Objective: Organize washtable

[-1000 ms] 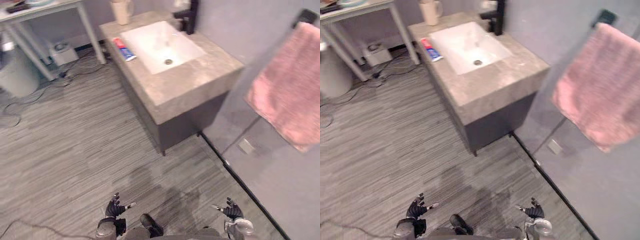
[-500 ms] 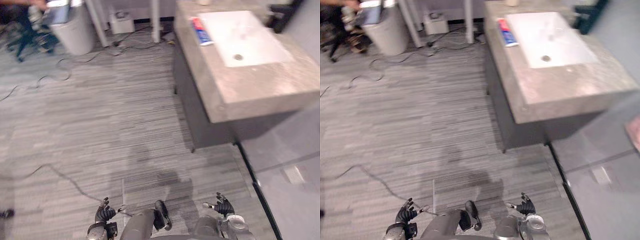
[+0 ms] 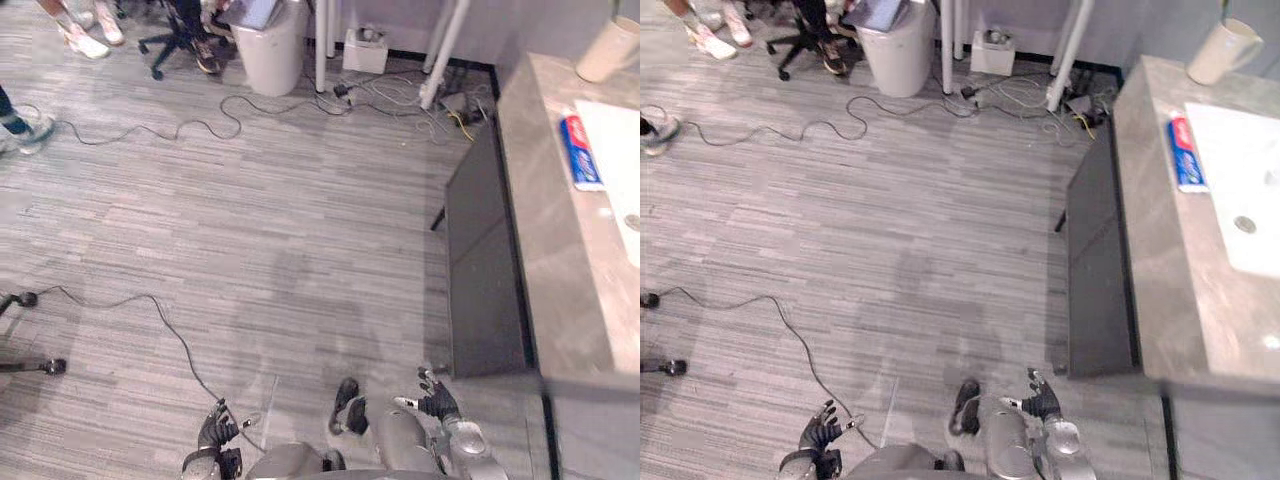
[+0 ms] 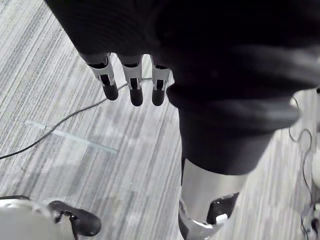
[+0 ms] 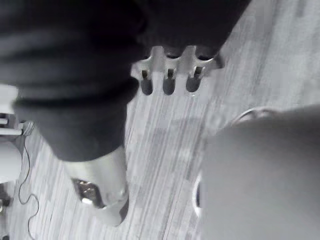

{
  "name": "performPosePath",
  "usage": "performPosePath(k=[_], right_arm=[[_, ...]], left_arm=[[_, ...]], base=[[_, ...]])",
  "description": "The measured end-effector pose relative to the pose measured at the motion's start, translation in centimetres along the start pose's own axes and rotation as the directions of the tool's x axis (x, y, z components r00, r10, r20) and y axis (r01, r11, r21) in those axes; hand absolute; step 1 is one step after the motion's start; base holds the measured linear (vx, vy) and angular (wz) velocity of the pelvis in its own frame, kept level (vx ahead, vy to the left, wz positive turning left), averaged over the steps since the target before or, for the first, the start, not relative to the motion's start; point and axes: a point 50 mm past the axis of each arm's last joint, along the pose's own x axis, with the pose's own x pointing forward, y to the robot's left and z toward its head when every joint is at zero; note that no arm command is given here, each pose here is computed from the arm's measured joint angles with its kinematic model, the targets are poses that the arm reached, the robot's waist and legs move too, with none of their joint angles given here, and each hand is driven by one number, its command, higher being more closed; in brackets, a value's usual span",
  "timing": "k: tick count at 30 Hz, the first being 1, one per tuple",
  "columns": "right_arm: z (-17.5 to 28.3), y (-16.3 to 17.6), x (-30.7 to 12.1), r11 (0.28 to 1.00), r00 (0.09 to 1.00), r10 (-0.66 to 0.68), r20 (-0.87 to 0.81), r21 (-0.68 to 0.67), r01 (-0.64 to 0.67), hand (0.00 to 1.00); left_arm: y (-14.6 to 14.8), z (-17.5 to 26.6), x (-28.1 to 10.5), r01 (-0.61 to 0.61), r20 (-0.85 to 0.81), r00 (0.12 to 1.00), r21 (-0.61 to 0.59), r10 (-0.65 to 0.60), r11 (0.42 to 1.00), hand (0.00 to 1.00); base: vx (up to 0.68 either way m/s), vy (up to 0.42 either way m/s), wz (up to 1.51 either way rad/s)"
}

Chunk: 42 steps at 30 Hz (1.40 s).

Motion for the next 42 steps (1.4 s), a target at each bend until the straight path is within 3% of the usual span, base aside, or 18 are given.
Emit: performPosePath(k=[8,12,19,23,27,32,42], right_arm=[[-1.6,-0.5,-1.4,0.999,0.999,-0.029,-0.036,0.025,0.030,0.00],[-0.1,1.5,-1.1,0.999,0.999,0.021,0.025,0.043,-0.022,0.00],[0.7,1.9,-1.0,0.998,0.998,0.029,0.062,0.048,-0.032,0.00],[-0.2,2.1,-0.2,0.998,0.998,0.067,0.004,0.018,-0.067,0.00],[-0.6,1.2,0.6,0.998,0.997,0.062,-0.039,-0.023,-0.063,0.00],[-0.7,-2.3,0.6,0.998,0.999,-0.024,-0.046,-0.059,0.022,0.00],[-2.0,-2.9,0.1,0.998,0.994,-0.056,-0.097,-0.031,0.053,0.00]], left_arm=[[-2.1,1.3,0.2,0.033,0.056,0.998,-0.073,-0.029,0.997,0.00],[-1.0,2.1,0.4,-0.003,0.087,0.996,-0.089,0.010,0.996,0.00],[-1.6,1.1,0.1,0.039,0.056,0.998,-0.022,-0.038,0.999,0.00],[-1.1,1.5,0.6,0.037,0.053,0.998,0.013,-0.038,0.999,0.00],[-0.5,0.9,0.8,0.037,0.013,0.999,0.063,-0.038,0.997,0.00],[-2.7,1.0,0.9,0.098,0.015,0.995,0.058,-0.099,0.993,0.00],[-2.4,0.6,0.2,0.108,0.023,0.994,0.061,-0.110,0.992,0.00]], base=[[0.43,0.363,-0.63],[0.29,0.303,-0.63],[0.12,0.187,-1.22],[0.15,0.041,-0.70],[0.18,-0.114,-0.32],[0.23,-0.143,-0.20],[0.15,-0.074,-0.69]])
